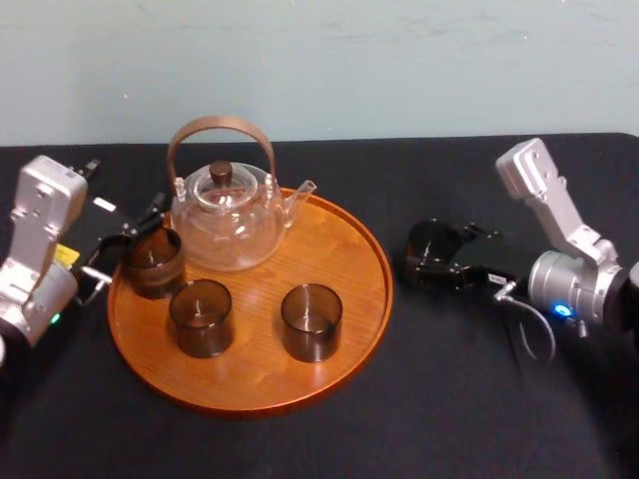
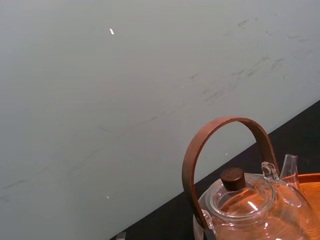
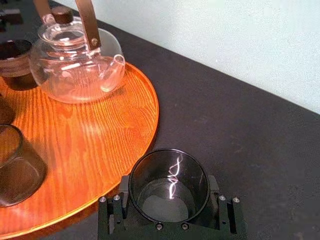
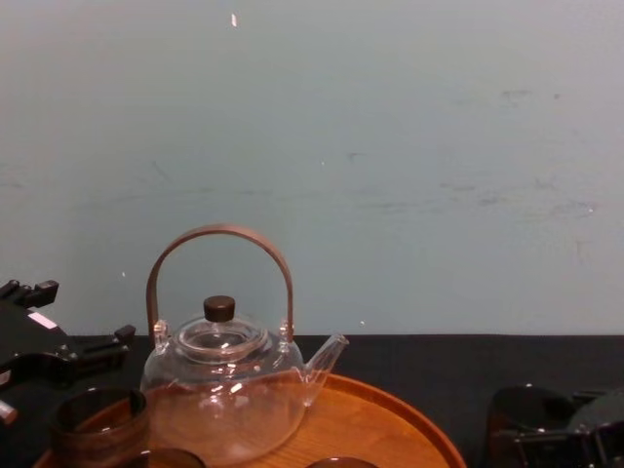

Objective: Pick up the glass from the table and place it on the tray.

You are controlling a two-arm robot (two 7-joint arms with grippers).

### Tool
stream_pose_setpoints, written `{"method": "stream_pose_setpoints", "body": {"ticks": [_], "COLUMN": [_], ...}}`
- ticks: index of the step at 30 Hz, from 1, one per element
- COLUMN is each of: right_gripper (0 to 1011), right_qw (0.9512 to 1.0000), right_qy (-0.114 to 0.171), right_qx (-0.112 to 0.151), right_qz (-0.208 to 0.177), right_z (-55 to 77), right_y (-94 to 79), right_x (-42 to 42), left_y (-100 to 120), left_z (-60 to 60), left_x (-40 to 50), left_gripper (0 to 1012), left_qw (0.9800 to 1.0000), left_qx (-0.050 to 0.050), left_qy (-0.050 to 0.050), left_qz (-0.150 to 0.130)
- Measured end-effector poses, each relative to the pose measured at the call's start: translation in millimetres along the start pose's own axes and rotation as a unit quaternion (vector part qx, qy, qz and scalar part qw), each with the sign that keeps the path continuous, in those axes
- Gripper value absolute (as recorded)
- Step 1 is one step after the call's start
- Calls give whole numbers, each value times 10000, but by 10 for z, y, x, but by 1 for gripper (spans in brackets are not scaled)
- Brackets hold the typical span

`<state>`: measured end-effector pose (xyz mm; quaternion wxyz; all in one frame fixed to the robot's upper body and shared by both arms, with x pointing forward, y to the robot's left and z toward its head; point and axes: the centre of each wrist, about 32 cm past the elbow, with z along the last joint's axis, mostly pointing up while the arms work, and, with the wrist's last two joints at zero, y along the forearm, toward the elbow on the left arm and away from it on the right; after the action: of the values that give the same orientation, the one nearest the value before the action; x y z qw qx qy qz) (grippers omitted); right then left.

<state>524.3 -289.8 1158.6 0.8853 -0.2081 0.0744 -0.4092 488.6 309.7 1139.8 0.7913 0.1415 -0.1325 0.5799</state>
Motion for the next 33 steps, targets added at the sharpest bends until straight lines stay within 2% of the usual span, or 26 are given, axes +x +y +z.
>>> {"method": "stream_pose_setpoints", "body": {"ticks": [6,10,15,25,33], "right_gripper": [904,903,903,904,903], "right_qw": [9999,9995,9989,9972,9951], "right_qy": [-64,-159,-271,-501,-630], "right_qx": [140,259,339,450,539], "right_qz": [77,120,150,333,536], "right_z": [73,168,255,411,499], "right_y": [-132,-210,-228,-82,111], "right_x": [32,59,88,125,86], "left_y": [0,0,0,0,0], "left_z": [0,0,0,0,0], "left_x": [0,0,0,0,0], "left_gripper": [1001,1001,1001,1001,1001], "left_qw": [10000,10000,10000,10000,10000], "left_qx": [0,0,0,0,0], "left_qy": [0,0,0,0,0], "left_qz": [0,0,0,0,0]}}
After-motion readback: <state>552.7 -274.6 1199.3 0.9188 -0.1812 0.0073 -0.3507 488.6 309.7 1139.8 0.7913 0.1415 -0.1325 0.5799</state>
